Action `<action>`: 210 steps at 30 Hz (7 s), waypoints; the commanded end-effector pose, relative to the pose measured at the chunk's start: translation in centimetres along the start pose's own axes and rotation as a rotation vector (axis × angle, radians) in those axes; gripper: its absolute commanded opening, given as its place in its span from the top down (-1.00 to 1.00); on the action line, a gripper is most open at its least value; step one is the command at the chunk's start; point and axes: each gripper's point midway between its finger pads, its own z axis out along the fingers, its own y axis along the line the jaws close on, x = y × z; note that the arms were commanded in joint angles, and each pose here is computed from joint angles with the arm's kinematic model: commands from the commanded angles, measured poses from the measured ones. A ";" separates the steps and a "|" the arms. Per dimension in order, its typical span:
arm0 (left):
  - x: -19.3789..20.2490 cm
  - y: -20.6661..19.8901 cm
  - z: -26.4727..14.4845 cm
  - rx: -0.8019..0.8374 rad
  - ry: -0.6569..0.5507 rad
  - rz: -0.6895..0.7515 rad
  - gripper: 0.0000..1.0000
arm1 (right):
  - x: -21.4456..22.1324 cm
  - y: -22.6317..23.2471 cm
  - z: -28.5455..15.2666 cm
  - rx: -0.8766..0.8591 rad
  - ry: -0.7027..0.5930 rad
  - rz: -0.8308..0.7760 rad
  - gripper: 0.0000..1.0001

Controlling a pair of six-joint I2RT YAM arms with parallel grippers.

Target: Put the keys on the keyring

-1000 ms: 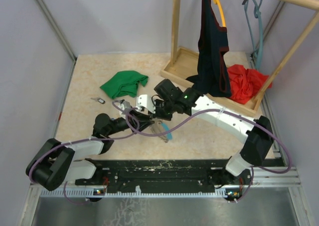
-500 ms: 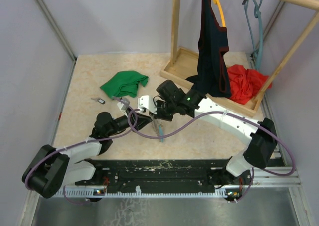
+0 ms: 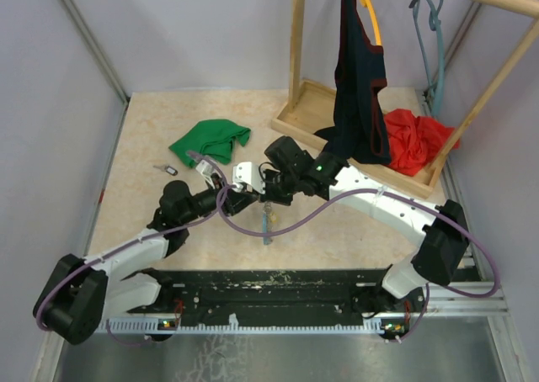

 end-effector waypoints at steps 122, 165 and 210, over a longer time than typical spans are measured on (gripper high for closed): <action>0.0 -6.7 -1.0 0.516 -0.144 0.617 1.00 | -2.0 -0.6 -3.0 -0.285 -0.724 0.745 0.57; -0.2 -6.8 -1.1 0.515 -0.155 0.617 1.00 | -1.5 0.9 -1.9 -0.403 -0.677 0.737 0.80; -2.0 -5.0 0.4 0.371 -0.177 0.365 0.39 | -4.1 -1.5 -4.3 -0.193 -0.812 0.361 1.00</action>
